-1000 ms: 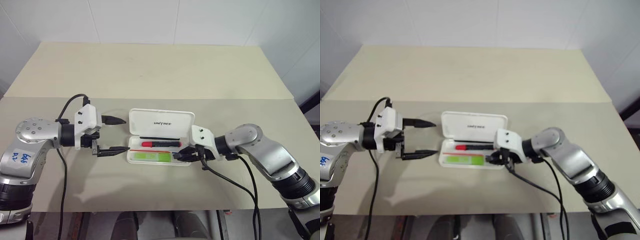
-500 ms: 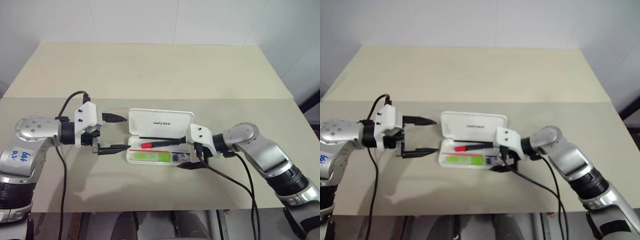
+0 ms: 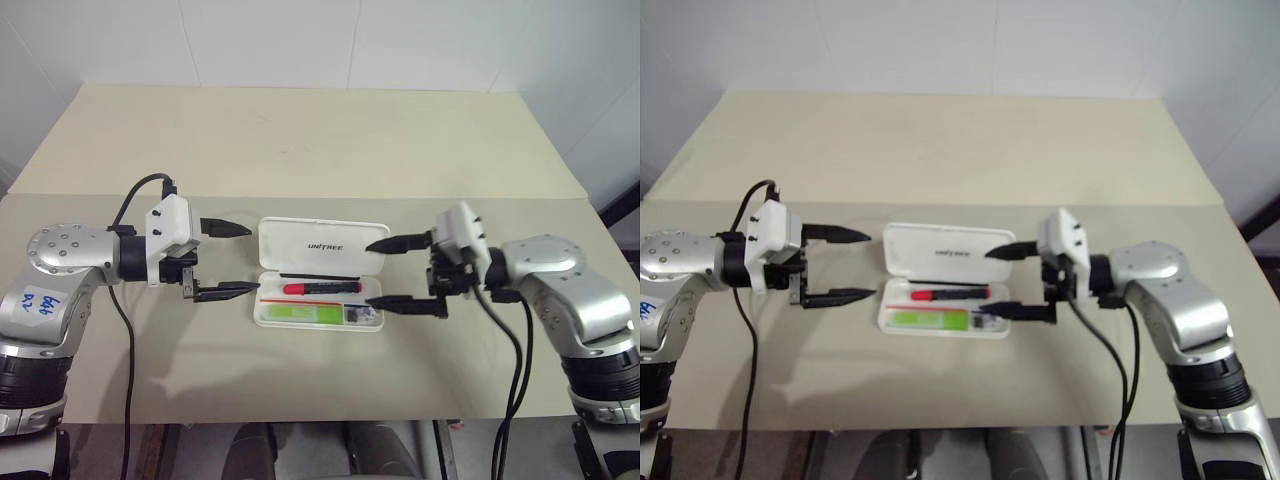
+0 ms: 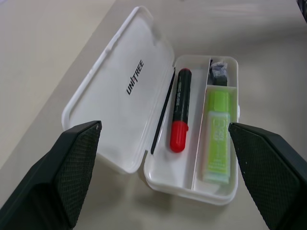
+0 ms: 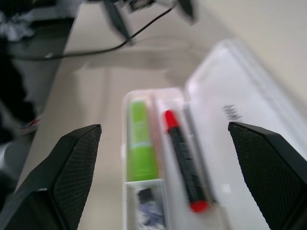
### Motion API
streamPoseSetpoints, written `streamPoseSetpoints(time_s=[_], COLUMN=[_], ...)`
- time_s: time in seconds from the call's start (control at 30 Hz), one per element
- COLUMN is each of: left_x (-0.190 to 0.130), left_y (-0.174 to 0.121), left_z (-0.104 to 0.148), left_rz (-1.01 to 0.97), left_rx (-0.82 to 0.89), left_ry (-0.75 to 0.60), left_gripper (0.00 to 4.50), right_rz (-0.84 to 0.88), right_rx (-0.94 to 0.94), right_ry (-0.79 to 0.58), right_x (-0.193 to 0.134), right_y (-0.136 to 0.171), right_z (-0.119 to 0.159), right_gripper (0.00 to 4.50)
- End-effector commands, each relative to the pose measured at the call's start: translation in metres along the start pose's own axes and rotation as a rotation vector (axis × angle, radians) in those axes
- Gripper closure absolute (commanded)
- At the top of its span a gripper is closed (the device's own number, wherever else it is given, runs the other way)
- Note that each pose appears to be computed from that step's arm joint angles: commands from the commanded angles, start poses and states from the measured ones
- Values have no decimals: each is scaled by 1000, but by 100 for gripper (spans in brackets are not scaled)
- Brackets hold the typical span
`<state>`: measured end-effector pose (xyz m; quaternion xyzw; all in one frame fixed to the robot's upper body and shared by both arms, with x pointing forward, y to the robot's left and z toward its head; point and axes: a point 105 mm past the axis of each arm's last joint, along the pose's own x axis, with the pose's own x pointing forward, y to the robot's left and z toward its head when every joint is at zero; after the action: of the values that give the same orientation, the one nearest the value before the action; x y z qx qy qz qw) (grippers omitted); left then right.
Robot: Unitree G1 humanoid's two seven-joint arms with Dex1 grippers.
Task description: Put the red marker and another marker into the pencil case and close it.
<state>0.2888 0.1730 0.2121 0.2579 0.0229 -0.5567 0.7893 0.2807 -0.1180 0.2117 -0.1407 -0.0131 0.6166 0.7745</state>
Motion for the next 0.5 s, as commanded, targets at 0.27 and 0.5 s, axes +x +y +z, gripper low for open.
streamPoseSetpoints(time_s=[0.27, 0.5], left_x=[-14, -18], left_y=[19, 27], left_z=[14, 16], left_rz=[56, 89], left_rx=[-6, -41], left_ry=[-81, -138], left_gripper=[59, 296], right_rz=[-189, -174], right_rx=[-121, -156], right_ry=[-60, -48], right_x=[-41, -37], right_y=[-10, -5], right_z=[22, 23], right_gripper=[0, 0])
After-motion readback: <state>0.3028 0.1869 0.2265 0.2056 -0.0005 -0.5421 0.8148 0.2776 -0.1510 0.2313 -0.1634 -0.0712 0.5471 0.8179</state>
